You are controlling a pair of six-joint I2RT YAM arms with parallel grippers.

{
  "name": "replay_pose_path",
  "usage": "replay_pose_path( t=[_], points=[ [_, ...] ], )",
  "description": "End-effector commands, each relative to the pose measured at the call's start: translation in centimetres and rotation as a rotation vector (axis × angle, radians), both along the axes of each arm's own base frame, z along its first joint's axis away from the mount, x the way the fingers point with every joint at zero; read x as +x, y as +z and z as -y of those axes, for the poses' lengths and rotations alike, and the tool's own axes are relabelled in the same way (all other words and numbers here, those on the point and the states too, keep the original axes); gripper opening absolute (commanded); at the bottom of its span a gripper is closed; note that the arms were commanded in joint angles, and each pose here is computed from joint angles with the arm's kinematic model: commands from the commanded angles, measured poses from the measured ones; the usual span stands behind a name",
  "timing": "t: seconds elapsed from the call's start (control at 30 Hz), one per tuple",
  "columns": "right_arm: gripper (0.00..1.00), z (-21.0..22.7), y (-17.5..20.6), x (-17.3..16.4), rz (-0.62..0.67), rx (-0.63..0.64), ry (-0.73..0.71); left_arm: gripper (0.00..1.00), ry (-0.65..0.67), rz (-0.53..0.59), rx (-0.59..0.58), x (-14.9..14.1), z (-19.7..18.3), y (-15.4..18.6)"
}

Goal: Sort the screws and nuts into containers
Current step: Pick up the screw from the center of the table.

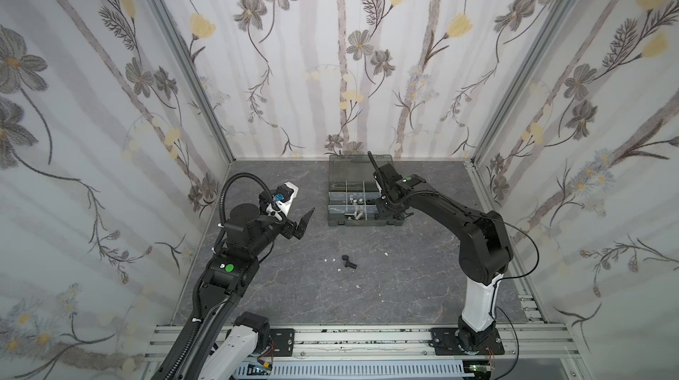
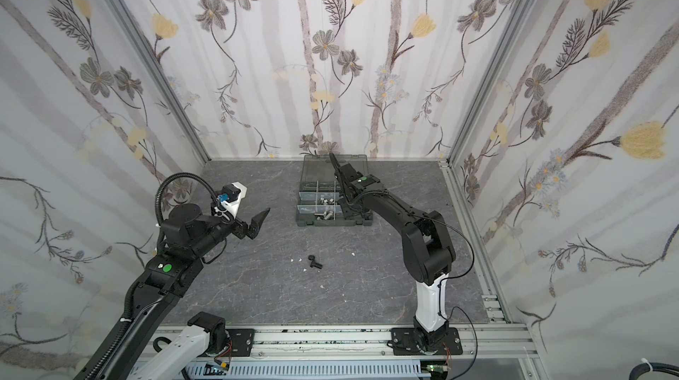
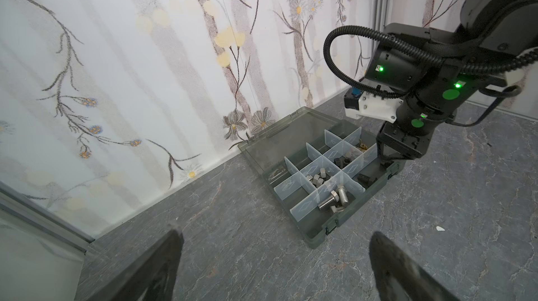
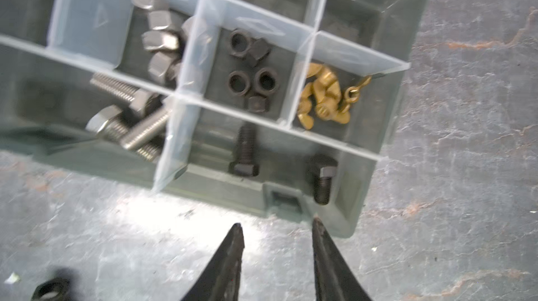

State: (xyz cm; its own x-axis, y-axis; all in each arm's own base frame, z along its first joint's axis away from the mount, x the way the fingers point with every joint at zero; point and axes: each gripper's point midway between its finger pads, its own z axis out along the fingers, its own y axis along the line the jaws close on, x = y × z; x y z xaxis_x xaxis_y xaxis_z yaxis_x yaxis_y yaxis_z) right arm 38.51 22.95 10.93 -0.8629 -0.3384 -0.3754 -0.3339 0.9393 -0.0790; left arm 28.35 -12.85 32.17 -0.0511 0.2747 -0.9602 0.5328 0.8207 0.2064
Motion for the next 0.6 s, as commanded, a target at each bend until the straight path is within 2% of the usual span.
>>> replay_pose_path(
  t=[0.0, 0.2, 0.3, 0.57],
  points=[
    [0.41, -2.4, -0.4, -3.0, -0.055, 0.041, -0.01, 1.0, -0.01, 0.039, -0.01, 0.0, 0.2, 1.1],
    [0.4, -9.1, -1.2, -6.6, -0.086, 0.145, 0.06, 1.0, -0.011, 0.054, -0.016, -0.3, 0.1, 1.6],
    [0.4, -12.4, -2.6, -9.3, -0.141, 0.156, 0.129, 1.0, -0.013, 0.056, -0.018, -0.4, 0.1, 1.6],
    [0.42, -14.5, -6.6, -12.8, -0.236, 0.106, 0.197, 1.0, -0.014, 0.071, -0.022, -0.8, 0.0, 2.0]
  ],
)
